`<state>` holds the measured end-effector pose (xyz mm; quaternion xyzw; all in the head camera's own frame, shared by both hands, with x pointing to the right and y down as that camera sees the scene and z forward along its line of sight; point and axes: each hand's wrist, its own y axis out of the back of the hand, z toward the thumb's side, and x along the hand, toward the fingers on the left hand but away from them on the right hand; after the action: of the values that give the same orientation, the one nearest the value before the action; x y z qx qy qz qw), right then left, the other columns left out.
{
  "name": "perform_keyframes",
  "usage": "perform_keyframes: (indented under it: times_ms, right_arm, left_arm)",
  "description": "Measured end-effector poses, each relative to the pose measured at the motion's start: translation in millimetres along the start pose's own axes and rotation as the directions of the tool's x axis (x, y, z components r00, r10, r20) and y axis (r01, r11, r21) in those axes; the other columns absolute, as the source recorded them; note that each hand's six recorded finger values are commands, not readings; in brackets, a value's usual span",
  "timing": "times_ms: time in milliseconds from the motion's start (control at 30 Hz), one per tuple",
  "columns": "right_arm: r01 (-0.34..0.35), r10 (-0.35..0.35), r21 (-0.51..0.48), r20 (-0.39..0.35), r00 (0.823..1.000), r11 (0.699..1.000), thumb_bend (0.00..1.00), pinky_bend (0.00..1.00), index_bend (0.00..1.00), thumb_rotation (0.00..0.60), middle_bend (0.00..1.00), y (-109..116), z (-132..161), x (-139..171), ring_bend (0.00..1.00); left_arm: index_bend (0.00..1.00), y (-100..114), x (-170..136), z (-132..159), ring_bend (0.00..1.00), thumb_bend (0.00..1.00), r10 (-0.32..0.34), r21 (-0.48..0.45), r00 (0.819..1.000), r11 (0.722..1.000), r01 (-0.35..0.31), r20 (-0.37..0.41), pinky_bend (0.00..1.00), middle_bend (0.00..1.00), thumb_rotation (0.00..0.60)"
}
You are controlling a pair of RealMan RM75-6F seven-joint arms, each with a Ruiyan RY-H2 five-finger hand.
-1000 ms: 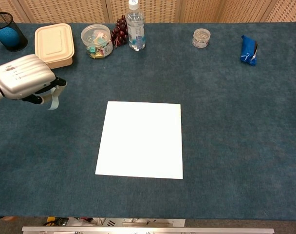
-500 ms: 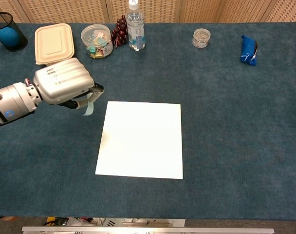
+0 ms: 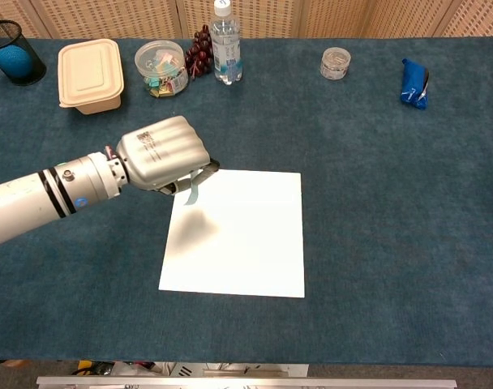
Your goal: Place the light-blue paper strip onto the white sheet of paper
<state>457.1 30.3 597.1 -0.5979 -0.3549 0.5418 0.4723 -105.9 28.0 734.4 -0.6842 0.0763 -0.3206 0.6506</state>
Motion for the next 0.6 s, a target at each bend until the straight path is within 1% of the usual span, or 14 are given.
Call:
perform_keyframes:
  times_ms: [233,433,600]
  right_arm:
    - [0.001,-0.001,0.000,0.012,1.000,1.000,0.17,0.49,0.48,0.600,0.53,0,-4,1,0.53]
    - [0.002,-0.002,-0.003,0.021,1.000,1.000,0.17,0.49,0.48,0.600,0.53,0,-8,3,0.53]
    - [0.002,-0.002,-0.009,0.024,1.000,1.000,0.17,0.49,0.48,0.600,0.53,-1,-10,5,0.53]
  left_arm:
    - [0.58,-7,17,13,0.91,0.40,-0.051,0.018,0.999,0.999,0.051,0.014,0.77,0.83,0.600]
    - [0.51,-11,24,15,0.90,0.40,-0.085,0.033,0.996,0.996,0.085,0.004,0.77,0.82,0.600]
    - [0.48,-15,28,17,0.90,0.40,-0.116,0.056,0.993,0.992,0.116,-0.006,0.77,0.82,0.600]
